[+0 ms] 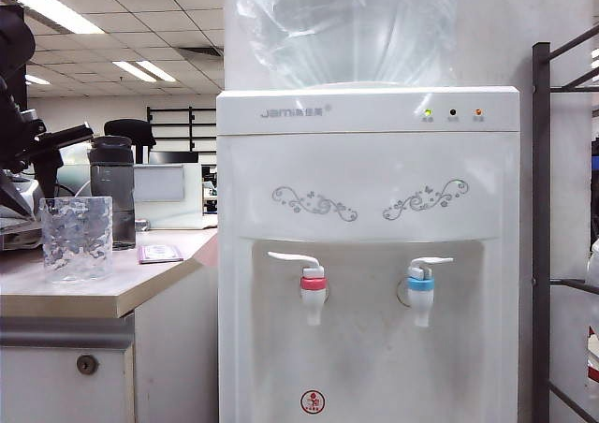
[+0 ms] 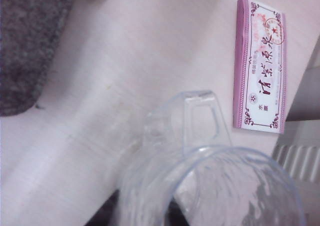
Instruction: Pick up the plastic mug from the left desk, go to the cold water outlet of the water dispenser, press the vertical switch to get some water, then put the mug back on the desk.
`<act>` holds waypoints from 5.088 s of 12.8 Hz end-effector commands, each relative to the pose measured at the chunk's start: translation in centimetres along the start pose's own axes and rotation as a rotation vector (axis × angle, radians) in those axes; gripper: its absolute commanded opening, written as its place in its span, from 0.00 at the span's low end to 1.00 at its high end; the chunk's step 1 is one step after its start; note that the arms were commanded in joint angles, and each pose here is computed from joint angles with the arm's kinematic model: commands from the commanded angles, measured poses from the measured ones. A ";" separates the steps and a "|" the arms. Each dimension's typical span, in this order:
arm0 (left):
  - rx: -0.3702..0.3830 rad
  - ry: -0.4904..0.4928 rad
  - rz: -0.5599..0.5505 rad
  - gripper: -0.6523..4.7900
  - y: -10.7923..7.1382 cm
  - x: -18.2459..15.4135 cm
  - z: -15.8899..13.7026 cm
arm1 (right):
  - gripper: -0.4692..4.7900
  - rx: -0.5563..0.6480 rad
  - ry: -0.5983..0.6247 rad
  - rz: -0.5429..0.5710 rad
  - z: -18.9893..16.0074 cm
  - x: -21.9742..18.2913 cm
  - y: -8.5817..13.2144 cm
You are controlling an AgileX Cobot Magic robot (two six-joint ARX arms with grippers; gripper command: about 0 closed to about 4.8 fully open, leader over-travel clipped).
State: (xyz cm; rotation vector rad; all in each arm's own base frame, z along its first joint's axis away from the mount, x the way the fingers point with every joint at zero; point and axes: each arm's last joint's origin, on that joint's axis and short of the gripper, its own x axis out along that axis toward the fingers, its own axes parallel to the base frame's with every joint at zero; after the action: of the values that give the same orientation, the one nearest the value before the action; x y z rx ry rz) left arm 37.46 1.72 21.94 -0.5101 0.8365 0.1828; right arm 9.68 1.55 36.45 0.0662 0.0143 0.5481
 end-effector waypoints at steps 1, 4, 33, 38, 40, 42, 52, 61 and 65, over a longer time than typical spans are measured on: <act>0.008 -0.002 0.003 0.33 0.0 0.7 0.0 | 0.08 -0.012 -0.018 0.001 0.4 -0.1 0.1; 0.007 0.012 0.006 0.33 0.2 1.4 -0.2 | 0.08 -0.012 -0.017 0.001 0.3 -0.1 0.1; 0.047 0.082 0.083 0.55 -5.3 -3.4 4.9 | 0.08 0.006 0.000 0.003 0.1 -0.4 0.3; 0.071 0.247 0.134 0.55 -6.6 -0.5 5.7 | 0.08 0.016 0.017 0.001 -0.1 -0.4 0.3; 0.089 0.227 0.113 0.55 -7.7 0.4 5.2 | 0.08 0.016 0.018 0.000 -0.1 -0.4 0.3; 0.101 0.277 0.130 0.55 -8.0 2.0 4.2 | 0.08 0.016 0.017 -0.002 -0.1 -0.4 0.2; 0.113 0.230 0.167 0.17 -8.1 2.7 4.2 | 0.08 0.023 0.028 0.002 -0.2 -0.5 0.3; 0.088 0.258 0.156 0.11 -8.1 4.1 3.7 | 0.08 0.016 0.016 -0.002 -0.1 -0.9 0.5; 0.051 0.329 0.180 0.11 -7.1 2.2 4.0 | 0.08 0.015 0.015 -0.001 -0.1 -0.9 0.5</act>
State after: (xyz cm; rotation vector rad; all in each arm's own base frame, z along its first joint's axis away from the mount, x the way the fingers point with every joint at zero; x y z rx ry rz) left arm 44.44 -2.95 24.36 -0.3801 1.2049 0.2097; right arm 8.80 1.54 36.03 0.0808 0.0548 0.5463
